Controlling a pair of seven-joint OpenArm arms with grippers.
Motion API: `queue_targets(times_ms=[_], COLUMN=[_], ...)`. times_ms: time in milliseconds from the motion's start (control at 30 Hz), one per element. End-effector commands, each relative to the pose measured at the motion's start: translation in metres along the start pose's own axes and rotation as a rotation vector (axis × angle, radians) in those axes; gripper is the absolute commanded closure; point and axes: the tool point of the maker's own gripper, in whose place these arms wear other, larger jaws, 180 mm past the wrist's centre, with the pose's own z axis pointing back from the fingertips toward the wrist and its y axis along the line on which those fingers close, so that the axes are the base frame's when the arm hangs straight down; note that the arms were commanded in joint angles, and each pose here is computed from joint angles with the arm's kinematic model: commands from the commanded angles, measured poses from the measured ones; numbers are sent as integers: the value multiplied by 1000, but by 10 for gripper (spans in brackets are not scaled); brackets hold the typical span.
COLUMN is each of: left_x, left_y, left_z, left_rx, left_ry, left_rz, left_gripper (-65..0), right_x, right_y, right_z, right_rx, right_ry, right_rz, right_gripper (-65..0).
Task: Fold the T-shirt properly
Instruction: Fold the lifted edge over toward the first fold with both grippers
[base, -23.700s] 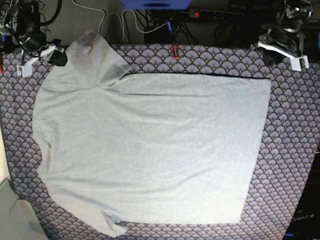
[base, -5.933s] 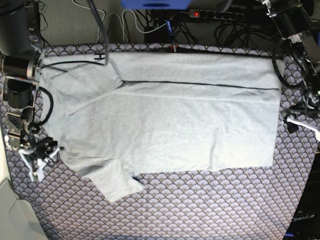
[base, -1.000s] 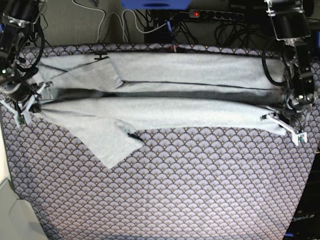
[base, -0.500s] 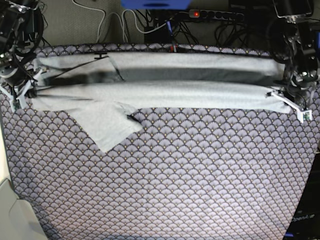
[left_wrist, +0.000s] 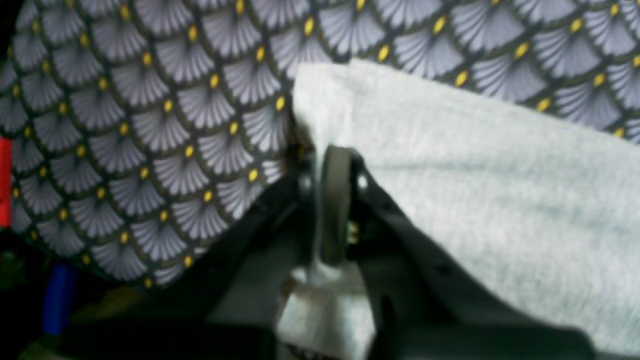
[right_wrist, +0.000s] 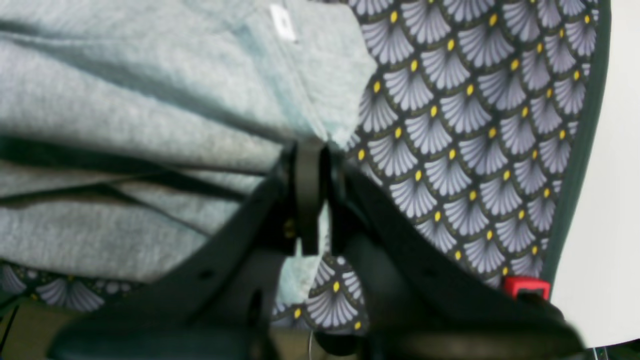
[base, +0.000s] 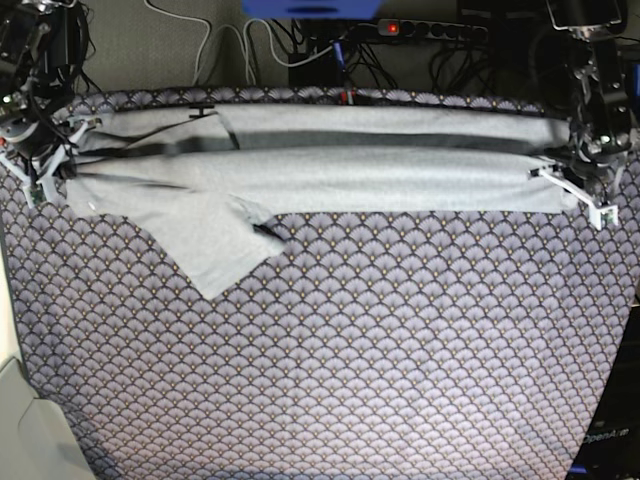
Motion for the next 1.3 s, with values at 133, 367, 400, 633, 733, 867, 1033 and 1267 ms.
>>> queue_targets(times_ms=[133, 367, 400, 633, 733, 867, 1033, 1267], left_x=[8, 8, 8, 2, 1, 0, 9, 44], left_y=[16, 16, 17, 16, 18, 18, 16, -6], left_z=[-1, -1, 0, 1, 1, 1, 6, 41], left_rx=[47, 46, 48, 45, 47, 49, 44, 7], left_ry=[-20, -20, -21, -10, -9, -7, -35, -155], left_rz=[-5, -7, -5, -13, -11, -11, -18, -67], left_gripper=[-5, -200, -242, -403, -449, -458, -458, -458], right_x=[-4, -9, -8, -9, -12, -13, -2, 58], right_y=[-9, -9, -10, -18, -29, -47, -71, -59], right_z=[6, 8, 8, 11, 17, 25, 35, 17], right_rx=[-25, -26, -27, -49, -80, -131, -200, -151], right_ry=[11, 23, 23, 22, 19, 10, -32, -84], right_rz=[21, 19, 20, 12, -13, -46, -78, 36], right_gripper=[0, -26, -50, -228, -261, -270, -270, -269])
